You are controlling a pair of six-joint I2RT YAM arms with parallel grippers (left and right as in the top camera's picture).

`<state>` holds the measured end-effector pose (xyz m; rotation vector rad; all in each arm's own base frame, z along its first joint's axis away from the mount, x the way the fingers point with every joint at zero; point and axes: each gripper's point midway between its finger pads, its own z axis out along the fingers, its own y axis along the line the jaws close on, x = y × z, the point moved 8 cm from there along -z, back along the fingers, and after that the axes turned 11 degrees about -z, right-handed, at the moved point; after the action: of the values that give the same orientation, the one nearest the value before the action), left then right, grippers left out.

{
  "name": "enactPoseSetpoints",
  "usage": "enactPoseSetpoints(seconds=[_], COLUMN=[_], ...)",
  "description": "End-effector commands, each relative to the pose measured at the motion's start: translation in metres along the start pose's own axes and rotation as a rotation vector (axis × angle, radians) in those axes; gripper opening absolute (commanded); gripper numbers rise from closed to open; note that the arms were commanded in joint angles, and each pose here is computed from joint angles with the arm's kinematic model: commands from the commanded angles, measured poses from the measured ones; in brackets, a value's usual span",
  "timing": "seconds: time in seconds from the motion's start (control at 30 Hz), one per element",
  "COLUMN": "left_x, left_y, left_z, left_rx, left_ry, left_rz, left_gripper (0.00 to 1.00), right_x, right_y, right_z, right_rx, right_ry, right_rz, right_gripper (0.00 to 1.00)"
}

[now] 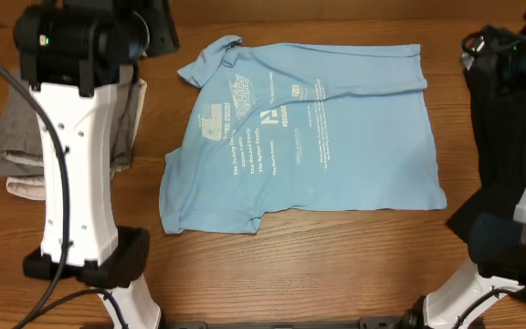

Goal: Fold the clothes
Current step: 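Withdraw both grippers to the shirt's left and right sides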

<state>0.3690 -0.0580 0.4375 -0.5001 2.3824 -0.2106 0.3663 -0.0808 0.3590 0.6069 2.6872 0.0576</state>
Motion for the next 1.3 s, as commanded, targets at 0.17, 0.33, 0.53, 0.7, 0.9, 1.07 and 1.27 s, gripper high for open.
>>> enactPoseSetpoints(seconds=[0.17,0.33,0.53,0.7,0.9,1.07,1.27], left_x=[0.039,0.046,0.067,0.083,0.094,0.097,0.103], left_y=[-0.006,-0.006,0.000,0.005,0.035,0.064,0.094], left_z=[-0.046,-0.031,0.013,0.062,0.106,0.130,0.149], left_rx=[0.032,0.004,-0.094,-0.144,-0.186,-0.162,-0.171], left_ry=[0.085,0.143,0.279,0.344,0.422,0.486,0.530], left_rz=[0.038,0.042,0.063,0.066,-0.004,-0.081,-0.137], left_gripper=[0.62,0.67,0.68,0.71,0.73,0.73,0.73], right_x=[0.037,0.070,0.095,0.117,0.146,0.158,0.174], right_y=[0.002,-0.012,-0.034,-0.048,-0.059,-0.080,-0.112], right_z=[0.003,0.066,0.135,0.177,0.211,0.230,0.248], right_rx=[-0.007,0.074,0.084,0.087,0.094,0.172,0.203], right_ry=[0.136,0.342,0.405,0.409,0.426,0.398,0.383], right_rz=[0.000,0.015,0.101,0.150,0.161,0.243,0.330], right_gripper=[0.04,0.04,0.04,0.04,0.04,0.04,0.04])
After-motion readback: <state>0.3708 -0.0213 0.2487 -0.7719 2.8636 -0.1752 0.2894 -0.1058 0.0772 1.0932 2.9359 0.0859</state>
